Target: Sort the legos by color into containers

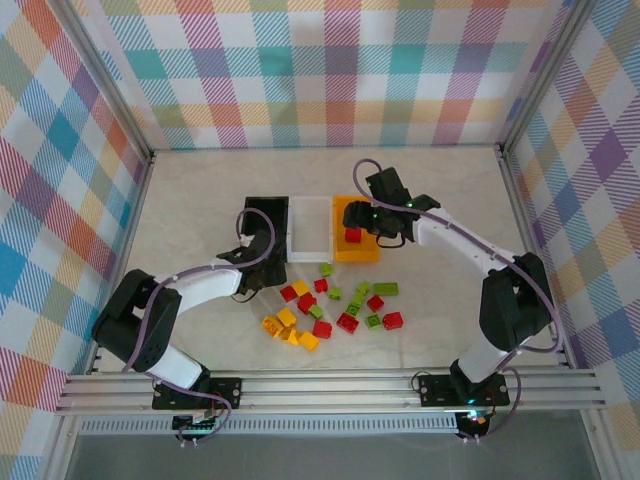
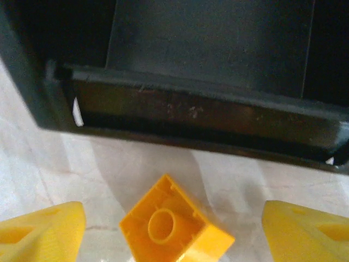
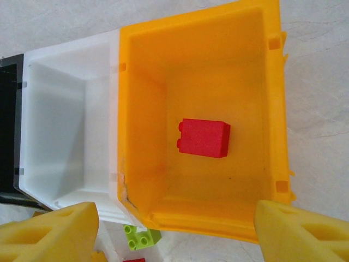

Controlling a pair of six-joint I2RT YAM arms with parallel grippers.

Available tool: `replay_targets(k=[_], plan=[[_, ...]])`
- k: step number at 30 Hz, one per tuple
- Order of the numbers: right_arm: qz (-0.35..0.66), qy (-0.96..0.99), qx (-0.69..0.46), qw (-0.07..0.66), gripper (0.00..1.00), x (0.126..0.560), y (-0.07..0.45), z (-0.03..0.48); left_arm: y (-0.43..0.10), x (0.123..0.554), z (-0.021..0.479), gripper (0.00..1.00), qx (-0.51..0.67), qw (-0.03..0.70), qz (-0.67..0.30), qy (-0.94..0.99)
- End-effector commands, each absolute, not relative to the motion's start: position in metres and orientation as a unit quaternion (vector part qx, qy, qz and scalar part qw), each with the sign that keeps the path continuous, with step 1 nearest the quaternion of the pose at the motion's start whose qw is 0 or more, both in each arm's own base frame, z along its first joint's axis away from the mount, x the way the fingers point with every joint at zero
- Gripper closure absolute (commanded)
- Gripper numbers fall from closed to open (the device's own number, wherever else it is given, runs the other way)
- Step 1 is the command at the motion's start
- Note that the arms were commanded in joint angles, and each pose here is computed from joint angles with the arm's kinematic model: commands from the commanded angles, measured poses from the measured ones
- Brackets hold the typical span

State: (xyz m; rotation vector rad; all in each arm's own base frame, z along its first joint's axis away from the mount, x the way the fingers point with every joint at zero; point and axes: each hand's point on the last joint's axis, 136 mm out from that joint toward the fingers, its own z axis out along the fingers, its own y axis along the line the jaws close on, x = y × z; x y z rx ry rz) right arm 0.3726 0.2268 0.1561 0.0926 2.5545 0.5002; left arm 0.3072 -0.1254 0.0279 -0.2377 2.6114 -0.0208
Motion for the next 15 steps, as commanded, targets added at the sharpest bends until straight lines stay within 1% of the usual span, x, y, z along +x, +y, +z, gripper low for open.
replay_targets(k=[1,4,11,15], plan=[[0.197,0.938,0.035,0.284,0.24,0.372,0.229,0.168,-0.124,0.314,0.023,0.22,-0.09,0.269,-0.008,0.959],[0.193,0.939,0.039,0.283,0.24,0.37,0.226,0.166,-0.124,0.308,0.02,0.28,-0.092,0.261,-0.013,0.961],[0.195,0.938,0.047,0.283,0.24,0.368,0.225,0.163,-0.118,0.292,0.016,0.49,-0.102,0.249,-0.017,0.963],[0.194,0.938,0.049,0.282,0.24,0.367,0.224,0.163,-0.114,0.286,0.021,0.53,-0.105,0.25,-0.016,0.962]])
